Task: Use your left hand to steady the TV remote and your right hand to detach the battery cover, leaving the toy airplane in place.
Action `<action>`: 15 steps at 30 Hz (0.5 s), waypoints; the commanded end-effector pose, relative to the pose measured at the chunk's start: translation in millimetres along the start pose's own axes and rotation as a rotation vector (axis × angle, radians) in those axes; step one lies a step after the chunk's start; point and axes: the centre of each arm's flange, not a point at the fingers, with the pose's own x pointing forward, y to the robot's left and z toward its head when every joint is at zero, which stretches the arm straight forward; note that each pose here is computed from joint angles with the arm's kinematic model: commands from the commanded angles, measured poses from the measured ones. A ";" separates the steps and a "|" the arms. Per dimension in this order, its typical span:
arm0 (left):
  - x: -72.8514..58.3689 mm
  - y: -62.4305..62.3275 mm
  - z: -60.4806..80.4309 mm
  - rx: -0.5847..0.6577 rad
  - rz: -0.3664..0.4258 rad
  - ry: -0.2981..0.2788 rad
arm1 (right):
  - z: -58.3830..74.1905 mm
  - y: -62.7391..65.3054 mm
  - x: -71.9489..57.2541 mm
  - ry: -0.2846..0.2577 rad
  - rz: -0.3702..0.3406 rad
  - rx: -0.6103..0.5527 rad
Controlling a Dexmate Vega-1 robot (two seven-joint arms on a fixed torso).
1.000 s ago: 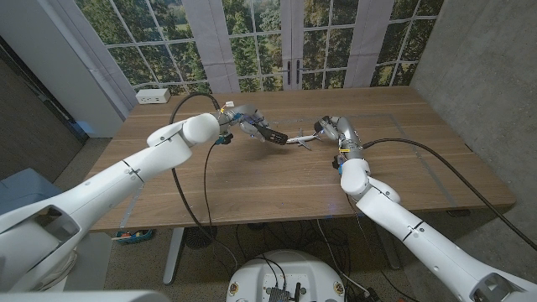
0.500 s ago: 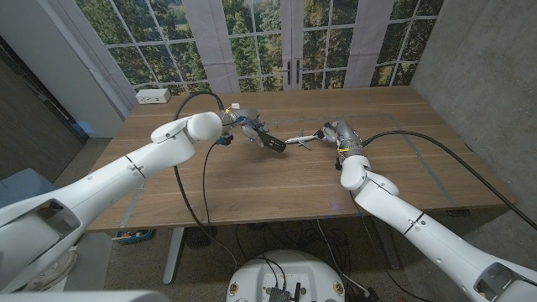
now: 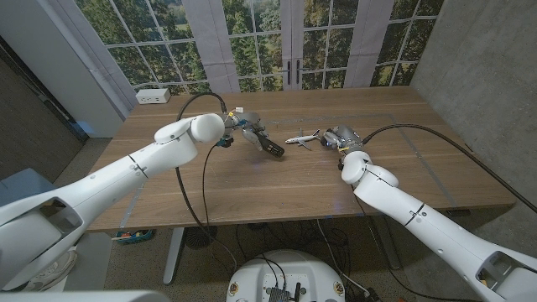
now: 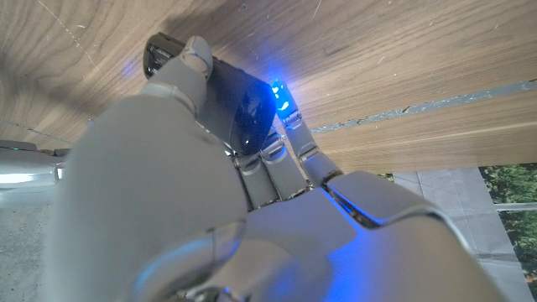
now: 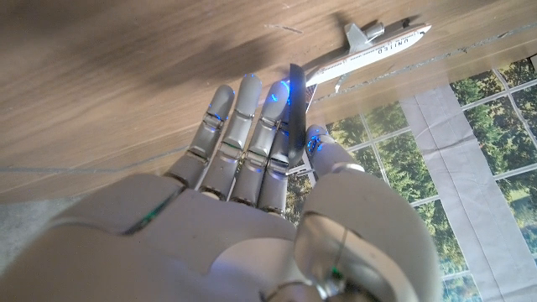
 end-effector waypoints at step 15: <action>-0.5 -21.6 -0.4 0.122 -0.007 0.085 | -11.5 -4.3 13.1 0.119 0.216 0.080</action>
